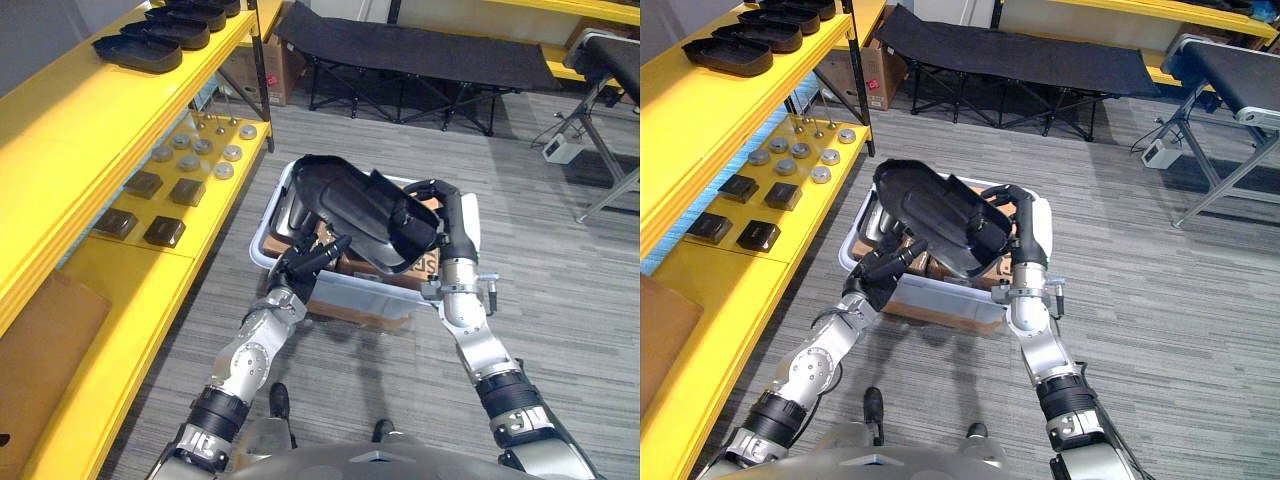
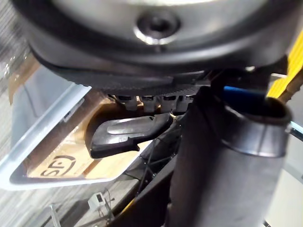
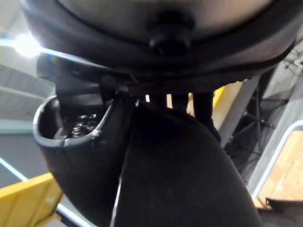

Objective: Walk over and take three plastic housings, then place them on the shelf

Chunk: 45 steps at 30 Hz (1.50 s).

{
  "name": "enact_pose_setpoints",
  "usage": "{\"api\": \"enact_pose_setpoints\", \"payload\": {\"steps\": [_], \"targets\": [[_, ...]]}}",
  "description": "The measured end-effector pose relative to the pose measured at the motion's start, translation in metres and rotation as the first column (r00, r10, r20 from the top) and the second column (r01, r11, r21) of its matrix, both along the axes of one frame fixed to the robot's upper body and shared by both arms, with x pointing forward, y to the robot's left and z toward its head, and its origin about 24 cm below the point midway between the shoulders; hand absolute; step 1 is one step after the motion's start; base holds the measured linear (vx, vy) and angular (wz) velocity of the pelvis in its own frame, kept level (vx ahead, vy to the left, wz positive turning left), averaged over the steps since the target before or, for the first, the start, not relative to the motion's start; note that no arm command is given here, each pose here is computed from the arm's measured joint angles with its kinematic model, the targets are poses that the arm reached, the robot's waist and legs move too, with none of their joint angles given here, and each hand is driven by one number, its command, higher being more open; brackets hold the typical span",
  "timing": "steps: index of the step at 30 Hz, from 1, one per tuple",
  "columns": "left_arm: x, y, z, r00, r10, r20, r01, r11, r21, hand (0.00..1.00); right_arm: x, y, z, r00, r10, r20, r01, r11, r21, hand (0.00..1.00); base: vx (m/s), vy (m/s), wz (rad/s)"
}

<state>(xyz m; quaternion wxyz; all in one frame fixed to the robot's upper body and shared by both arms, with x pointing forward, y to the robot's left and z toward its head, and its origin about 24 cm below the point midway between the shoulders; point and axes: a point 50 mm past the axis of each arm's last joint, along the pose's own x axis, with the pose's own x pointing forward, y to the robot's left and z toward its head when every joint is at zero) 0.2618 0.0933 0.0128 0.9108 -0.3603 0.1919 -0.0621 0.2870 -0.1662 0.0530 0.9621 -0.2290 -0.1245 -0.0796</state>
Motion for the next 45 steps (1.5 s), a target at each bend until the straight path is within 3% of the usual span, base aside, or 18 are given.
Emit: {"api": "enact_pose_setpoints", "payload": {"steps": [8, 12, 13, 28, 36, 37, 45], "targets": [[0.002, -0.019, 0.004, 0.999, -0.048, 0.014, 0.050, 0.960, -0.277, 1.00, -0.004, 0.022, -0.023, 0.996, 0.034, -0.082, -0.032, 0.999, 0.025, 0.00, 0.00, 0.000, 0.00], [0.000, -0.023, 0.004, 0.999, -0.049, 0.012, 0.050, 0.943, -0.328, 1.00, -0.006, 0.027, -0.029, 0.995, 0.033, -0.097, -0.031, 0.999, 0.027, 0.00, 0.00, 0.000, 0.00], [0.000, -0.023, 0.004, 0.999, -0.046, 0.014, 0.048, 0.944, -0.328, 0.00, -0.007, 0.029, -0.029, 0.995, 0.034, -0.095, -0.031, 0.999, 0.028, 0.00, 0.00, 0.000, 0.00], [0.003, -0.013, 0.004, 0.996, 0.086, 0.002, -0.083, 0.969, -0.232, 0.00, -0.015, 0.057, -0.009, 0.985, 0.151, 0.084, -0.159, 0.983, 0.096, 0.00, 0.00, 0.000, 0.02], [0.004, -0.009, 0.009, 0.986, 0.150, 0.074, -0.141, 0.983, -0.117, 0.00, -0.018, 0.063, -0.012, 0.987, 0.142, 0.075, -0.151, 0.979, 0.134, 0.00, 0.00, 0.000, 0.00], [0.004, -0.008, 0.009, 0.985, 0.153, 0.078, -0.145, 0.984, -0.105, 0.00, -0.019, 0.062, -0.013, 0.988, 0.140, 0.072, -0.149, 0.979, 0.137, 1.00, 0.00, 0.000, 0.00], [0.005, -0.006, 0.017, 0.963, 0.183, 0.196, -0.213, 0.966, 0.147, 0.00, -0.039, 0.061, -0.027, 0.988, 0.150, 0.021, -0.151, 0.974, 0.166, 1.00, 0.00, 0.000, -0.04]]}}
